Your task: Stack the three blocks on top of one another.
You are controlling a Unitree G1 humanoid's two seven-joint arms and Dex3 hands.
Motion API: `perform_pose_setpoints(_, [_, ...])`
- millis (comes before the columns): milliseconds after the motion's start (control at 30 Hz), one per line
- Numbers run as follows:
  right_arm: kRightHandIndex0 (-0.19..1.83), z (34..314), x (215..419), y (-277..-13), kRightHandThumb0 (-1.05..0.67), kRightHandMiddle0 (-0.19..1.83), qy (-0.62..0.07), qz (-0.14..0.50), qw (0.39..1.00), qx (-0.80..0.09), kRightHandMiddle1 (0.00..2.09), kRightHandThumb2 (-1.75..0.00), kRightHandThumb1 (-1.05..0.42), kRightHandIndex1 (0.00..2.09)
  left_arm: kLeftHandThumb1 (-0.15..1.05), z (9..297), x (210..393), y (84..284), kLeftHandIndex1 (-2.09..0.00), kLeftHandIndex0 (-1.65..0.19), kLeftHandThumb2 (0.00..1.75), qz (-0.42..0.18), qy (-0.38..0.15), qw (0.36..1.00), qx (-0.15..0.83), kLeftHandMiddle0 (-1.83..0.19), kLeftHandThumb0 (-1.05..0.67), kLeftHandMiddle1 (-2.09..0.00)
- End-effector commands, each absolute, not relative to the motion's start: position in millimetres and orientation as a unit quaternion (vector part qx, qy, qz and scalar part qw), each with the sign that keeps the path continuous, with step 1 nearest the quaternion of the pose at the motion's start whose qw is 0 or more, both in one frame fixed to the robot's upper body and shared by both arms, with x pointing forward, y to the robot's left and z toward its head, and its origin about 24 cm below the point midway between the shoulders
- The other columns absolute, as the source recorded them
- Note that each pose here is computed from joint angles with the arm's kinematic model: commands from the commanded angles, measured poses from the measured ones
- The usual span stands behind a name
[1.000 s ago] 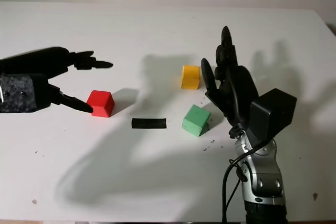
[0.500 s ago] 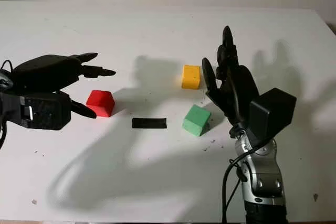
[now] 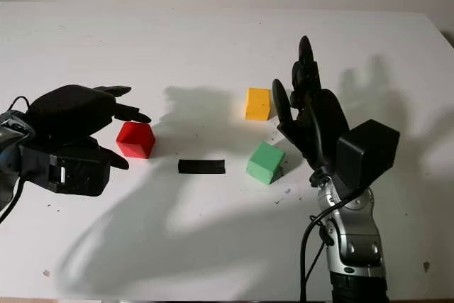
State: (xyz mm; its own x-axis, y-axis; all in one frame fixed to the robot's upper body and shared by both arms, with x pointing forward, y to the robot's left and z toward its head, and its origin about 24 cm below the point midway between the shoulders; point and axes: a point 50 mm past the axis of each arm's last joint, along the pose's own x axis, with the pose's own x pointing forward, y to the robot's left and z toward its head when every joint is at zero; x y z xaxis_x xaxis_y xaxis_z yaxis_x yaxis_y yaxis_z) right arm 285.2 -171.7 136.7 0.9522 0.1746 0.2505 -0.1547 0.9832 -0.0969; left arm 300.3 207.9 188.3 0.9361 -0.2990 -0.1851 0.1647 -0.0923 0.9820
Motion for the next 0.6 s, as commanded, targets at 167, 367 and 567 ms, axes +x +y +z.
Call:
perform_pose_setpoints(167, [-0.19,142.5,284.9,-172.8,-0.55,-0.19,-0.144,0.083,0.985,-0.039,0.00,-0.59,-1.05,0.00,0.92,184.1,297.3,205.5,-1.15,-0.31,0.07,-0.184,-0.056,0.673,0.714,-0.30,-0.56,-0.07])
perform_pose_setpoints(367, [-0.19,142.0,284.5,-172.5,-0.53,-0.19,-0.144,0.080,0.986,-0.040,0.00,-0.59,-1.05,0.00,1.03,182.7,297.3,207.8,-1.23,-0.33,0.09,-0.185,-0.072,0.673,0.713,-0.37,-0.40,-0.08])
perform_pose_setpoints(567, [-0.19,141.6,284.4,-172.6,-0.54,-0.19,-0.141,0.080,0.986,-0.042,0.00,-0.59,-1.05,0.00,1.05,182.3,297.1,209.6,-1.42,-0.21,0.13,-0.181,-0.087,0.674,0.711,-0.38,-0.37,-0.06])
